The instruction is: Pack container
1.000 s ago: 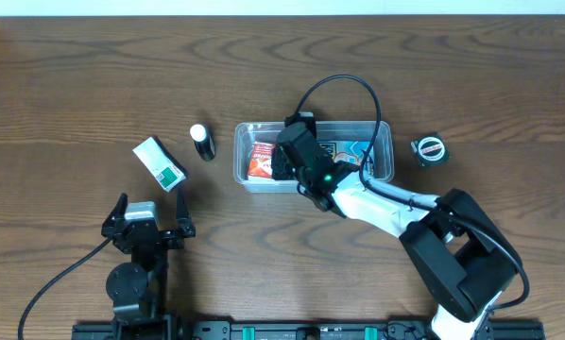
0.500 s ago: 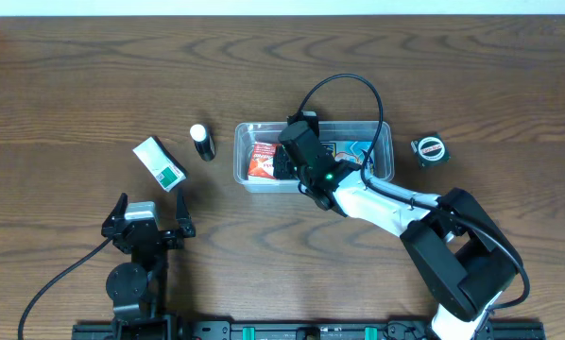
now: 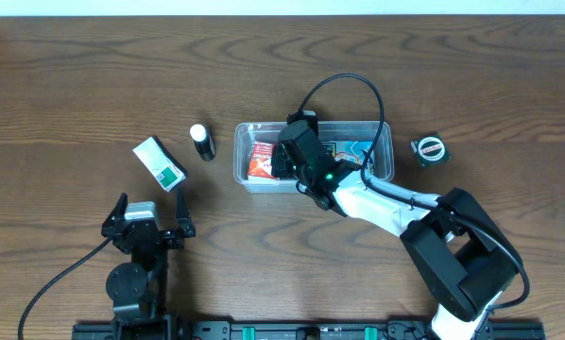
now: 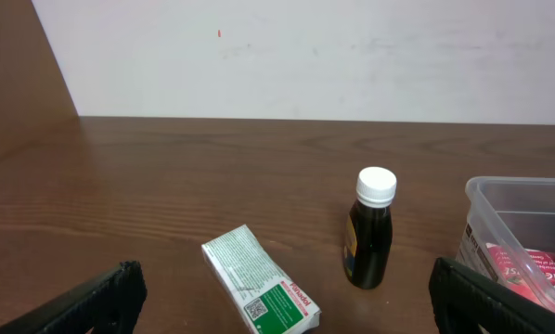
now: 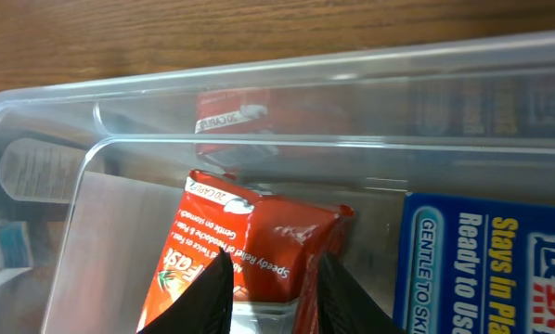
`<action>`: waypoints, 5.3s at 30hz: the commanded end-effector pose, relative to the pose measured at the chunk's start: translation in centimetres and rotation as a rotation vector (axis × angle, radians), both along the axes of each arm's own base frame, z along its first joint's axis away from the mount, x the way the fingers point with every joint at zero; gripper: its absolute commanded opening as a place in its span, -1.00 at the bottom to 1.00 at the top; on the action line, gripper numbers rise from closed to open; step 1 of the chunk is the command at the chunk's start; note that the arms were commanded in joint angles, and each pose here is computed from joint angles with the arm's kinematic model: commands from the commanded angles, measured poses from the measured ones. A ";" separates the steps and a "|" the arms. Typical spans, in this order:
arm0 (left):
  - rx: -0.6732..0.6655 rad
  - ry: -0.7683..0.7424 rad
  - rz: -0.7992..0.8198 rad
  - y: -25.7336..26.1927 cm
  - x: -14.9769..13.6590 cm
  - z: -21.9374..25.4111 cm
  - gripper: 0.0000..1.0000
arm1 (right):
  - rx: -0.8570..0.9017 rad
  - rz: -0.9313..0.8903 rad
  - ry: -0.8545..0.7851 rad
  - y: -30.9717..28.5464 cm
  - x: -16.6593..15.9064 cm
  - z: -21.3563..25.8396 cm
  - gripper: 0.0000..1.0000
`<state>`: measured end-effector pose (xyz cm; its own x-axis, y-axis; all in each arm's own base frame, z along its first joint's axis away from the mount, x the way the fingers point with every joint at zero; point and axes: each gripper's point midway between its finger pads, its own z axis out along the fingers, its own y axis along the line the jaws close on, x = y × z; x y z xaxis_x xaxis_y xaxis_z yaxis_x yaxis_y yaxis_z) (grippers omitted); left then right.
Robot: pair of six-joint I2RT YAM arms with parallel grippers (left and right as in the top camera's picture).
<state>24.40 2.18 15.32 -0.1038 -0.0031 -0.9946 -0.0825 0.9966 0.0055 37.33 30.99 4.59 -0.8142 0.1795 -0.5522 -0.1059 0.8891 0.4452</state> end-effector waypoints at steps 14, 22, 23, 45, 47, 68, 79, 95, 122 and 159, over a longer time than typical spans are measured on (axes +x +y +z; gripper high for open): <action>-0.014 0.044 -0.005 -0.1 -0.1 -1.5 0.96 | 0.028 -0.015 0.032 -0.1 0.2 -0.2 -0.38; -0.015 0.044 -0.005 -0.1 -0.1 -1.5 0.96 | 0.040 -0.008 0.043 0.1 0.0 -0.2 -0.11; -0.014 0.044 -0.005 -0.1 -0.1 -1.5 0.96 | 0.040 -0.008 0.043 0.1 0.0 -0.2 -0.08; -0.014 0.044 -0.005 -0.1 -0.1 -1.5 0.96 | 0.117 0.057 0.054 1.7 -0.4 0.6 0.00; -0.014 0.044 -0.005 -0.1 -0.1 -1.5 0.96 | 0.127 0.065 0.051 1.9 -0.4 0.7 0.01; -0.014 0.044 -0.005 -0.1 -0.1 -1.5 0.96 | 0.286 0.184 -0.050 2.3 0.5 7.6 0.06; -0.014 0.044 -0.005 -0.1 -0.1 -1.5 0.96 | 0.190 0.096 -0.223 -9.7 1.3 17.9 0.15; -0.014 0.044 -0.005 -0.1 -0.1 -1.5 0.96 | -0.193 -0.407 0.073 -33.9 0.6 9.9 0.33; -0.015 0.044 -0.005 -0.1 -0.1 -1.5 0.96 | -0.640 0.283 0.031 -34.9 4.3 -1.9 0.98; -0.014 0.044 -0.005 -0.1 -0.1 -1.5 0.96 | -0.527 0.381 0.055 -32.8 3.0 -3.8 0.88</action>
